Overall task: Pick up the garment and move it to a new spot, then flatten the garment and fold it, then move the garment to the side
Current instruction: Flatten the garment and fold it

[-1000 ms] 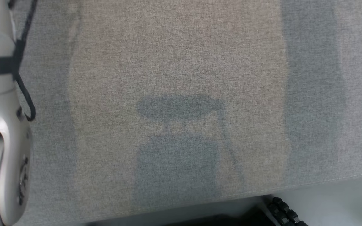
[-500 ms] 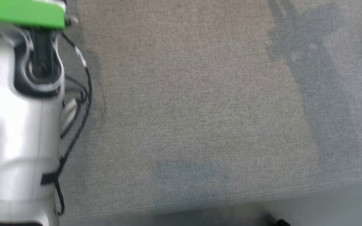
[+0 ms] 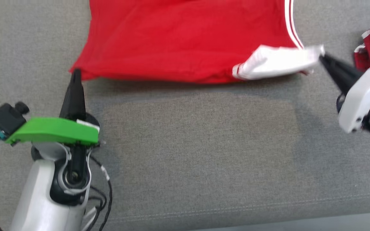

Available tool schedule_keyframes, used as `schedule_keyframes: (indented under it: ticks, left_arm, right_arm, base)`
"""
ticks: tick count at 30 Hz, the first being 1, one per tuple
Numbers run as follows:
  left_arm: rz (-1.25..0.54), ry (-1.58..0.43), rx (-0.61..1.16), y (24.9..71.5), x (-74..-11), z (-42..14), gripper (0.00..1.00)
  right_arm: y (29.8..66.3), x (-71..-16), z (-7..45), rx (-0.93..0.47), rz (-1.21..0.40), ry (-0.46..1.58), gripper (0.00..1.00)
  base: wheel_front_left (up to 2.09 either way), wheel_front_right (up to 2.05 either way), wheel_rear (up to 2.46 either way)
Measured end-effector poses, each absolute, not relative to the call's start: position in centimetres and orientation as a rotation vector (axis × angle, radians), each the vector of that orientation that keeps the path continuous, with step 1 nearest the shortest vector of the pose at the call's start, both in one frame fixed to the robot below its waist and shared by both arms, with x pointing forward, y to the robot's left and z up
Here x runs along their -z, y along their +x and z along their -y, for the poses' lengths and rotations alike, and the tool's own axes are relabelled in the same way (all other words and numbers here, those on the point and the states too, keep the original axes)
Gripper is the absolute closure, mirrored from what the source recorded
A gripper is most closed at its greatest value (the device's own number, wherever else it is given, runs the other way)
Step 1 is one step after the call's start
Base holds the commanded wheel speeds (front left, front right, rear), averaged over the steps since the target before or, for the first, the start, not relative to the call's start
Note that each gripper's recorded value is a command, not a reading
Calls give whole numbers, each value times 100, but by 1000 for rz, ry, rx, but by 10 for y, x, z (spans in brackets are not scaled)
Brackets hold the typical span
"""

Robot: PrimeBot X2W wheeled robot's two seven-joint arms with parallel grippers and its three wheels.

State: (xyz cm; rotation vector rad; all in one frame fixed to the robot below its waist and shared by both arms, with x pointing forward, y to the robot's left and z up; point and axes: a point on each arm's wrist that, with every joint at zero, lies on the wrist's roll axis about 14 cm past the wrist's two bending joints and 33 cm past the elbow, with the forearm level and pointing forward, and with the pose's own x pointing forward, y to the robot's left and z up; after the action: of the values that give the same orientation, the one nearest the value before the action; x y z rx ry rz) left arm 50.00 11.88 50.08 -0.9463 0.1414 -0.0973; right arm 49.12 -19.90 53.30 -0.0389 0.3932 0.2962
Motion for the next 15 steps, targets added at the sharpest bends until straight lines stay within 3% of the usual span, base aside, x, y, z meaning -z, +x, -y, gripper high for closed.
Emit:
schedule_keyframes:
  ticks: [15]
  left_arm:
    - [-404, -608, -20, 413, -434, -140, 100]
  right_arm:
    - [381, -471, 198, -343, -738, -57, 100]
  base:
    - [0, 0, 0]
